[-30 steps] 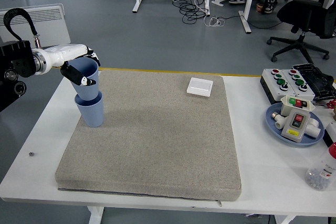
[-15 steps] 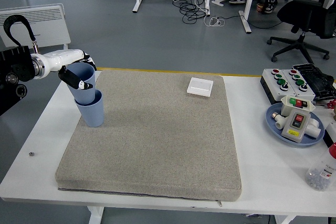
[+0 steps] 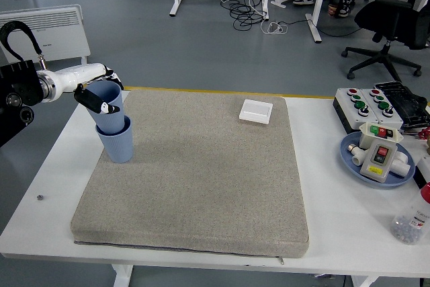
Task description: Push cup pick cup insert cup
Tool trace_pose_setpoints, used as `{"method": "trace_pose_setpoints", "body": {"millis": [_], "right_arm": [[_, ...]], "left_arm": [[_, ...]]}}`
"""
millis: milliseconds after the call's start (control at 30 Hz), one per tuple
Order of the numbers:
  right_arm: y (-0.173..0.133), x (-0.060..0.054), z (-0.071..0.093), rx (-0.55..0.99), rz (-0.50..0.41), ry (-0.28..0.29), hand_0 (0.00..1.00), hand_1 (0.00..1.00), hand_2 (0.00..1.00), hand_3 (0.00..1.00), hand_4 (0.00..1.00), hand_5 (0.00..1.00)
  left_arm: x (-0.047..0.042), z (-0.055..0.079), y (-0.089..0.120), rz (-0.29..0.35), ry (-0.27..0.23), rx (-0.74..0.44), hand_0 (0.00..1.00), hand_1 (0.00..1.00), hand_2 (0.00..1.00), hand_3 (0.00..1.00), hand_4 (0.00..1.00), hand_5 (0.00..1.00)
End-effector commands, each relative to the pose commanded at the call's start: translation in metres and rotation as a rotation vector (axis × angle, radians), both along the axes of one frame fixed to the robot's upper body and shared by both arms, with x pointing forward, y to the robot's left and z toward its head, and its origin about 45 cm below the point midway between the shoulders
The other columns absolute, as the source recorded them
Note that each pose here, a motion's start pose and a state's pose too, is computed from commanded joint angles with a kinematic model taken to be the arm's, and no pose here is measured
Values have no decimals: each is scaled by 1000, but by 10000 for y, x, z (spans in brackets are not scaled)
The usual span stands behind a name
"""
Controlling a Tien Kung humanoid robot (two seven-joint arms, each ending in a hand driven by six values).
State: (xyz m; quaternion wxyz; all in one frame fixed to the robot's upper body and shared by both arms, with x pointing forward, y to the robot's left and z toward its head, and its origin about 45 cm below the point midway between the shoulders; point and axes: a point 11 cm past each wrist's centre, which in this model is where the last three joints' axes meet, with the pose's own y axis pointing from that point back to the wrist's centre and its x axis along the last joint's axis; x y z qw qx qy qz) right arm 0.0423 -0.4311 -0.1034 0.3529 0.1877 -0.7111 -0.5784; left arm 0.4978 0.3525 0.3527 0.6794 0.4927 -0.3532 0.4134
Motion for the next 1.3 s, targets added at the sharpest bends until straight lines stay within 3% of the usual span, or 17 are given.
{"method": "trace_pose_setpoints", "body": {"millis": [167,200,367,400,767,800,1033,1100,1167,1200,1300], "right_arm": [[1,8,1,0,1,-1,679,596,604,589,133,545],[1,10,1,0,1,-2,679,597,604,589,133,546],[1,19,2,0,1,-4,679,597,604,589,133,546],[1,20,2,0,1,-4,679,596,604,589,133,547],[2,42,4,0,0,-10,679,596,604,589,133,546],[2,41,4,0,0,-9,679,596,604,588,132,544],[-1,38,4,0,1,-8,679,596,604,589,133,544],[-2,40,5,0,1,-9,679,596,604,589,133,544],[-1,42,5,0,0,-10,679,596,604,589,133,544],[-1,43,5,0,1,-10,680,596,604,589,132,546],[1,46,4,0,0,-11,680,596,604,589,132,546]], "left_arm": [[11,-17,47,9,-2,2,500,633,715,559,753,212],[12,-14,51,8,-5,-1,658,726,813,638,858,375],[15,7,27,-1,-12,-24,658,726,813,638,858,375],[15,8,25,-2,-12,-25,737,785,881,752,956,541],[10,-1,-20,-14,-6,-59,760,799,900,787,970,574],[12,9,-24,-16,-10,-63,783,816,937,825,977,593],[25,89,-5,-12,-49,-86,781,811,928,822,978,595],[25,117,-14,-22,-70,-103,781,811,928,822,978,595],[17,216,-71,-59,-146,-160,781,811,928,822,978,595],[16,263,-90,-73,-179,-182,672,700,761,667,730,483],[-7,439,-159,-105,-286,-304,672,700,761,667,730,483]]}}
